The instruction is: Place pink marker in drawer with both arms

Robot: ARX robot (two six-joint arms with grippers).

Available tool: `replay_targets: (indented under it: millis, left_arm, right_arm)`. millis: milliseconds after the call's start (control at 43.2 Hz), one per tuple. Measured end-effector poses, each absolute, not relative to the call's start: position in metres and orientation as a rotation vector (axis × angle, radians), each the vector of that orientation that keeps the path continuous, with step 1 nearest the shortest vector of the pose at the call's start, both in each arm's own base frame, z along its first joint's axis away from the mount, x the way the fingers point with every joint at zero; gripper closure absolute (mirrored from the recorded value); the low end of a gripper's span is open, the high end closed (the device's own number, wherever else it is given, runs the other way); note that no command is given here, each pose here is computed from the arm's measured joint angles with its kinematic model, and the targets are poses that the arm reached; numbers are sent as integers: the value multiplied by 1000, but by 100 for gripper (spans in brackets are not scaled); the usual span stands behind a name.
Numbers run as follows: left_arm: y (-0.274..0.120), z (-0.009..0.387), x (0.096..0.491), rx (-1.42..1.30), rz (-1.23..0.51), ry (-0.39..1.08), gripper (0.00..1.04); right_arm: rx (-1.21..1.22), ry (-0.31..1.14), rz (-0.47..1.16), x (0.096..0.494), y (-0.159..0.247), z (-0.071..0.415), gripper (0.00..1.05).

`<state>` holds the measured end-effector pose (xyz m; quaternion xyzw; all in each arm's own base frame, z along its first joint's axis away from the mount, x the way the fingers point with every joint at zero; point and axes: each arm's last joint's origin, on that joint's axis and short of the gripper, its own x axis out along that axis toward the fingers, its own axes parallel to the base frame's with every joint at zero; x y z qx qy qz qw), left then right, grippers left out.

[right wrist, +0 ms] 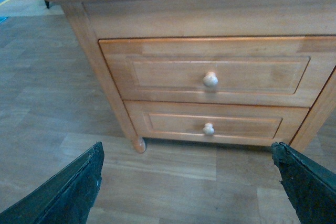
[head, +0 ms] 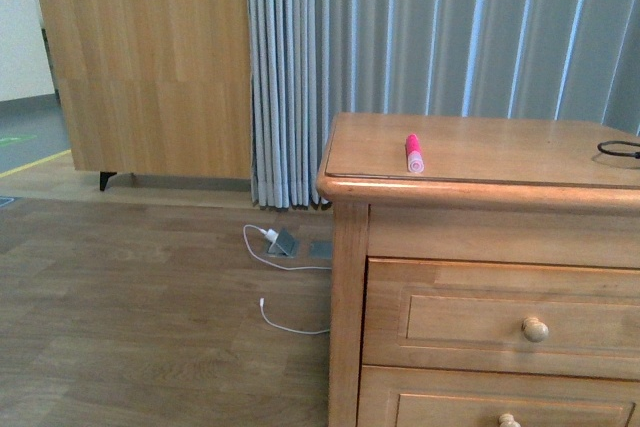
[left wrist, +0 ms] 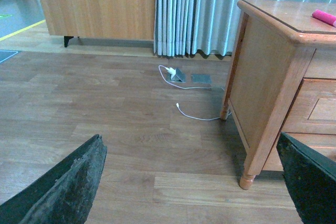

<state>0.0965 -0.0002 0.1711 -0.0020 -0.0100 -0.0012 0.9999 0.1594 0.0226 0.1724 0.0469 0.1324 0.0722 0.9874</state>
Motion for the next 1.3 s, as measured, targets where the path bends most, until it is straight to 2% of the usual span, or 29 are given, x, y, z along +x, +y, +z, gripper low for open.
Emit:
replay_targets:
  millis: [278,533,741,1297]
  left_arm:
    - [0,171,96,-4,-2,-20,6]
    - [0,171,96,-4,-2,-20,6]
    - [0,171,96,-4,-2,-20,6]
    - [0,171,96,-4,-2,-20,6]
  right_arm:
    - [62,276,119,236,47,166,8]
    - [-4,324,133,300,70,133,8]
    - [-40,353,108,343,73,108,8]
    - [-37,384,-21,394,42,68,8]
